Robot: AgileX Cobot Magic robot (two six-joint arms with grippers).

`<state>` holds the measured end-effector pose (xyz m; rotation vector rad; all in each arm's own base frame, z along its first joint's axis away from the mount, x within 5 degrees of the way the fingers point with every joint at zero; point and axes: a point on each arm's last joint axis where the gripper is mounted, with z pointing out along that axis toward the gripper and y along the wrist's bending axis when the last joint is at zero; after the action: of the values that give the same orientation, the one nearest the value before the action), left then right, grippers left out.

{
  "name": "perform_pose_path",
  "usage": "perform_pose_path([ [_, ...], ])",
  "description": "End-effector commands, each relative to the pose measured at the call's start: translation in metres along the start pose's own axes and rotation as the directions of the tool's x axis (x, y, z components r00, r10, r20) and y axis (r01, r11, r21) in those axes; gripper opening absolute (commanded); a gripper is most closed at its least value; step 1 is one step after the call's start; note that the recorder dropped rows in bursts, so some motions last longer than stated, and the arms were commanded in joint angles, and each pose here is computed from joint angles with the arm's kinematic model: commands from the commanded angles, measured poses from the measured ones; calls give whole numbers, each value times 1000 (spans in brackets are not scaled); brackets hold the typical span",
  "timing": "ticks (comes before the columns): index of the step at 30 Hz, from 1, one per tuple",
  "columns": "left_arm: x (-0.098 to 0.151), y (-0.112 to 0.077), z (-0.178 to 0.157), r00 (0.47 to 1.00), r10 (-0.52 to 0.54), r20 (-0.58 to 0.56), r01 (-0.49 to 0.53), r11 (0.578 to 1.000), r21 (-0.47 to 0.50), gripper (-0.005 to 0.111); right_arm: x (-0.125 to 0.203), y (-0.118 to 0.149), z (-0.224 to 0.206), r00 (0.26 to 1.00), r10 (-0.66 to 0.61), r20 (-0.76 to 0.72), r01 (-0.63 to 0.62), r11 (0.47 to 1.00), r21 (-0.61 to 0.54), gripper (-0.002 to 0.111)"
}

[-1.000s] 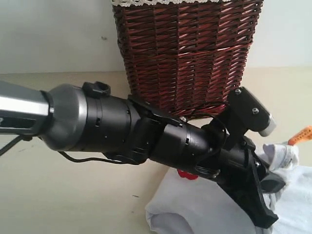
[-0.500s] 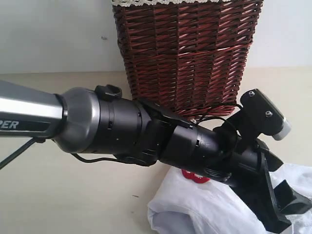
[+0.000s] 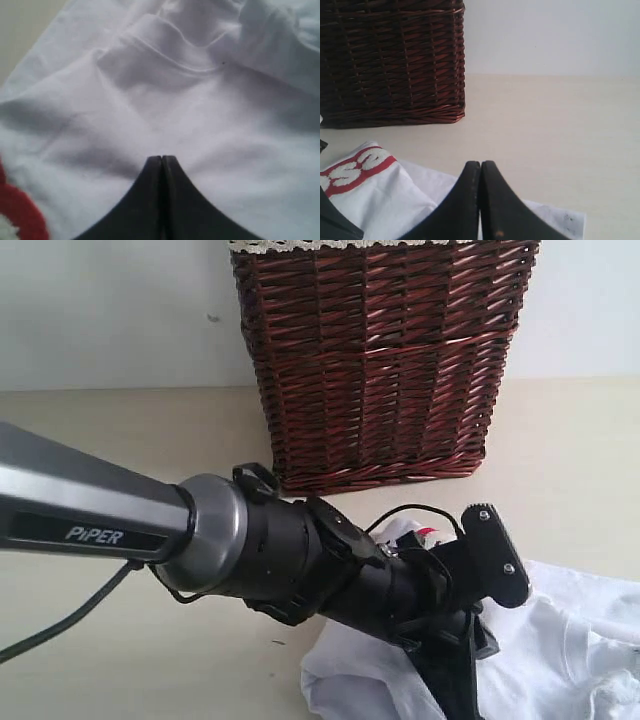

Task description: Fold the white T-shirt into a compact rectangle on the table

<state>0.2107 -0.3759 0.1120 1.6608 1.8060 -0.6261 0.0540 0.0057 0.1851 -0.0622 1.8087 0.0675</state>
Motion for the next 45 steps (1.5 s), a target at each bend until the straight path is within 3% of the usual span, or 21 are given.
perform_pose_path([
  [1,8,26,-11,999,-33,-37,29,995,-90,0,0,0,0,1000,-5,16,5,1000,2,0],
  [5,23,48,-22,996,-16,-86,9,996,-87,0,0,0,0,1000,-5,16,5,1000,2,0],
  [10,88,85,-51,958,-107,-265,83,992,-98,0,0,0,0,1000,-5,16,5,1000,2,0],
  [14,123,101,-90,934,-182,-306,133,976,-174,0,0,0,0,1000,-5,16,5,1000,2,0],
  [16,131,113,-112,929,-236,-285,173,958,-231,0,0,0,0,1000,-5,16,5,1000,2,0],
  [19,111,120,-141,941,-288,-178,229,928,-294,0,0,0,0,1000,-5,16,5,1000,2,0],
  [22,79,109,-169,943,-330,-49,310,922,-233,0,0,0,0,1000,-5,16,5,1000,2,0],
  [25,67,94,-173,943,-331,-24,327,941,-87,0,0,0,0,1000,-5,16,5,1000,2,0],
  [37,68,53,-110,947,-288,-142,306,944,123,0,0,0,0,1000,-5,16,5,1000,2,0],
  [45,60,31,-100,958,-233,-169,267,939,215,0,0,0,0,1000,-5,16,5,1000,2,0],
])
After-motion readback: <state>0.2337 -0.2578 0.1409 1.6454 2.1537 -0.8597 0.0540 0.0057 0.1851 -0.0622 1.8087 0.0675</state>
